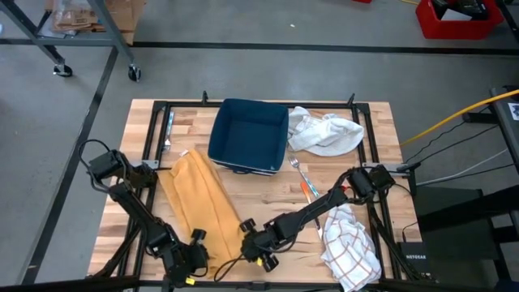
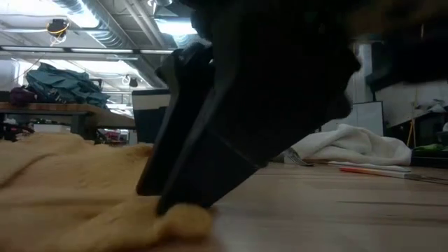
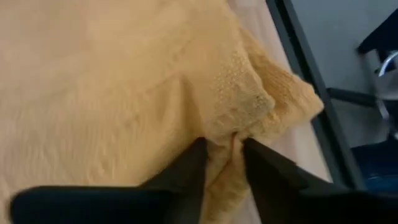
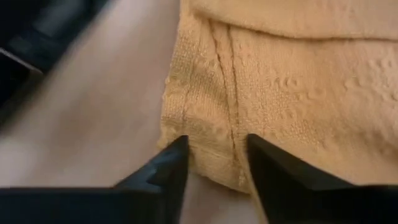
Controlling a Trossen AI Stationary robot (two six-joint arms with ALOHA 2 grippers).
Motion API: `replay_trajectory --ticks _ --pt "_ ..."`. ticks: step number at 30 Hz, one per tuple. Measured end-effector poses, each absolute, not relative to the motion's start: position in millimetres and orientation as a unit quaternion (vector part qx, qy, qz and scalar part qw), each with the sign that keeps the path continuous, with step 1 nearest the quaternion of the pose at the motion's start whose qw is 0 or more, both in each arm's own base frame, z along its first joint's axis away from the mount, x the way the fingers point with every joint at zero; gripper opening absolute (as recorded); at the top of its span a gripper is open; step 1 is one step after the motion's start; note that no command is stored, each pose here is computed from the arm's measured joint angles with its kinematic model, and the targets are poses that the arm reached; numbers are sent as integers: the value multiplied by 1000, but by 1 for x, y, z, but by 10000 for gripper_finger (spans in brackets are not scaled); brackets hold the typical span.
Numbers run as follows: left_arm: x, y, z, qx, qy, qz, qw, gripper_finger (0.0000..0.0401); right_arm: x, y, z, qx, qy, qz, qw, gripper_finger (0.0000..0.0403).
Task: Fold towel
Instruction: Fold the yellow towel
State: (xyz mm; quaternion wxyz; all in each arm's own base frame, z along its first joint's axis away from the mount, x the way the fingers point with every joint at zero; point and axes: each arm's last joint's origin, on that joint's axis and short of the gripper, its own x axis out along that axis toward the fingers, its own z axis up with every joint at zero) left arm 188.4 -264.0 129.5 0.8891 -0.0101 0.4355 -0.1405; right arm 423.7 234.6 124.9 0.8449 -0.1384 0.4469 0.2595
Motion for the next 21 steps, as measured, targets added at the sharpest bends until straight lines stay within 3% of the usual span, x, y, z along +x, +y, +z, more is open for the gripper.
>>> replay_trajectory --ticks 4,7,13,18,21 --pt "182 -269 130 -40 442 -135 886 23 421 250 126 -81 432 268 857 65" --pt "178 -272 130 -67 444 -129 884 8 422 262 133 -39 415 266 869 15" --pt "170 -285 137 -123 422 -152 885 3 426 282 158 13 375 262 889 30" --pt "163 -298 147 -168 387 -192 886 2 433 293 187 24 331 259 907 8" --pt "160 -303 158 -200 359 -201 889 2 438 293 204 25 300 238 923 16"
